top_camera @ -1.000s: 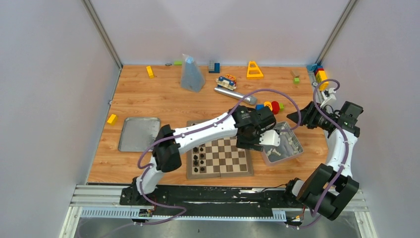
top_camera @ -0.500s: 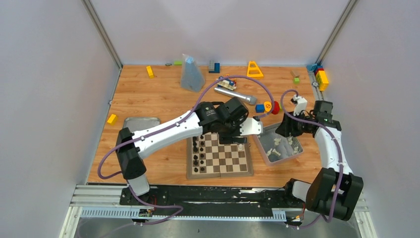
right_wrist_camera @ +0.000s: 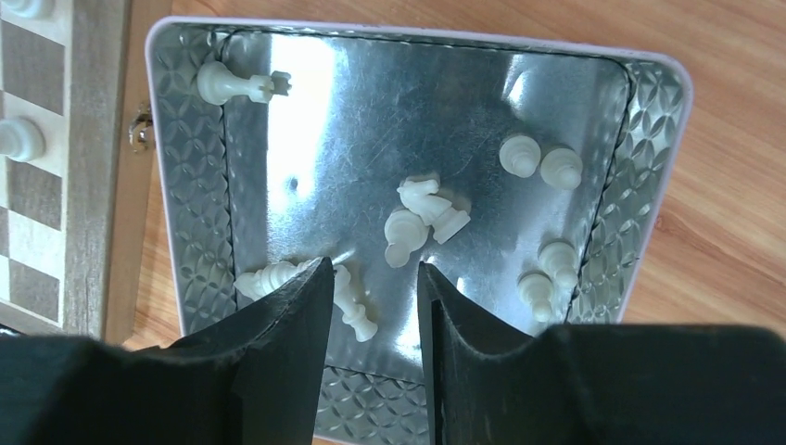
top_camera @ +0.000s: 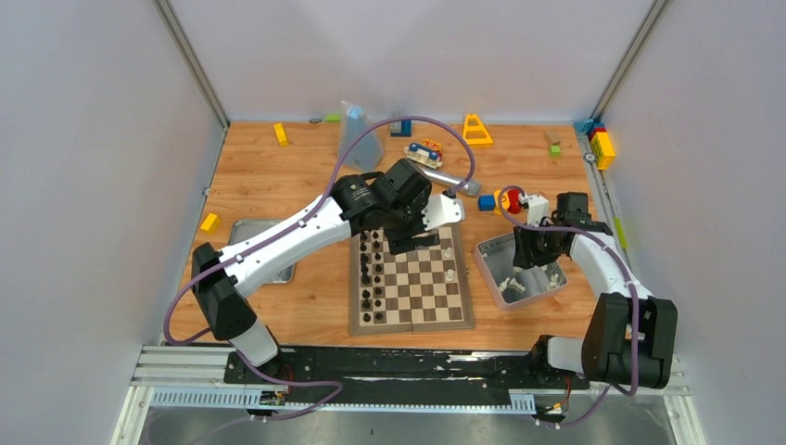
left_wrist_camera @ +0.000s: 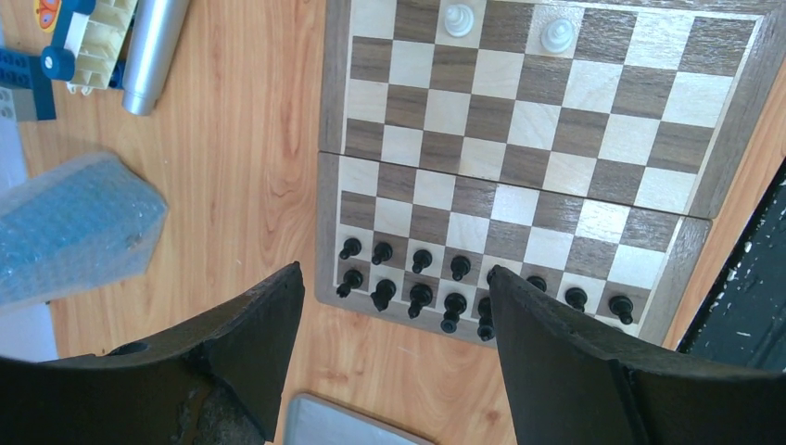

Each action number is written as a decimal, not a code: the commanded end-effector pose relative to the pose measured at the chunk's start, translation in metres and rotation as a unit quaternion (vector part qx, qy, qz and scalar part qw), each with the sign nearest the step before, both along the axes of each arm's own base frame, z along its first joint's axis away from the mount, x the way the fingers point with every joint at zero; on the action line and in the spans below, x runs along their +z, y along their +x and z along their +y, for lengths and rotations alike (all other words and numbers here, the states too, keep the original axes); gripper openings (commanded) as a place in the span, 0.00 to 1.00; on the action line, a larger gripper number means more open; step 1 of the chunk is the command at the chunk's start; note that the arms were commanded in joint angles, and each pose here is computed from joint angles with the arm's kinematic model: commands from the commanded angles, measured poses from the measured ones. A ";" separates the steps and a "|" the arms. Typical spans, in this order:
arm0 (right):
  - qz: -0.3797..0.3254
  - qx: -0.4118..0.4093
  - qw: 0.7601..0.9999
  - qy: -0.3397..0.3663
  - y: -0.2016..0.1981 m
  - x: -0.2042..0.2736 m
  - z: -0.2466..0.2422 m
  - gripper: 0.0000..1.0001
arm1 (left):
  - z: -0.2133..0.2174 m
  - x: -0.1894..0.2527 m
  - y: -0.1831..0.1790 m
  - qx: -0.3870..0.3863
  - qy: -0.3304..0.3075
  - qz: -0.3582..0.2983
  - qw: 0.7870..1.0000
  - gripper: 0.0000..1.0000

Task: Set up the chess pieces on the board
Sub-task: Pick up the chess piece from the storage box, then place the chess piece on the chessboard.

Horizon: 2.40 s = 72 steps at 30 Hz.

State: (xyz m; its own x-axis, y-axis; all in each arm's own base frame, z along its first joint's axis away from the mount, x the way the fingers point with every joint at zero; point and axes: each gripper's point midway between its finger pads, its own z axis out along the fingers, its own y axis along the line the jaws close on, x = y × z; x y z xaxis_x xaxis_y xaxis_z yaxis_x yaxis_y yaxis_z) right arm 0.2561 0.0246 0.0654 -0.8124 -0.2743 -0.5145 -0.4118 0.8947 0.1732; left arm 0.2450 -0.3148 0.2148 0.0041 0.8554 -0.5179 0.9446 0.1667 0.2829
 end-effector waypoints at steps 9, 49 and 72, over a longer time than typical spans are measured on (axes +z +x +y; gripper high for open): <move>0.000 -0.001 0.999 -0.032 0.010 -0.015 -0.006 0.33 | -0.001 0.009 -0.003 0.004 -0.028 0.005 1.000 0.82; -0.029 0.301 0.953 -0.006 -0.047 0.041 0.151 0.00 | 0.121 0.069 0.098 0.260 -0.186 0.007 0.947 0.87; -0.002 0.345 0.937 -0.057 -0.055 0.000 0.176 0.00 | 0.142 0.074 0.098 0.278 -0.200 -0.013 0.939 0.93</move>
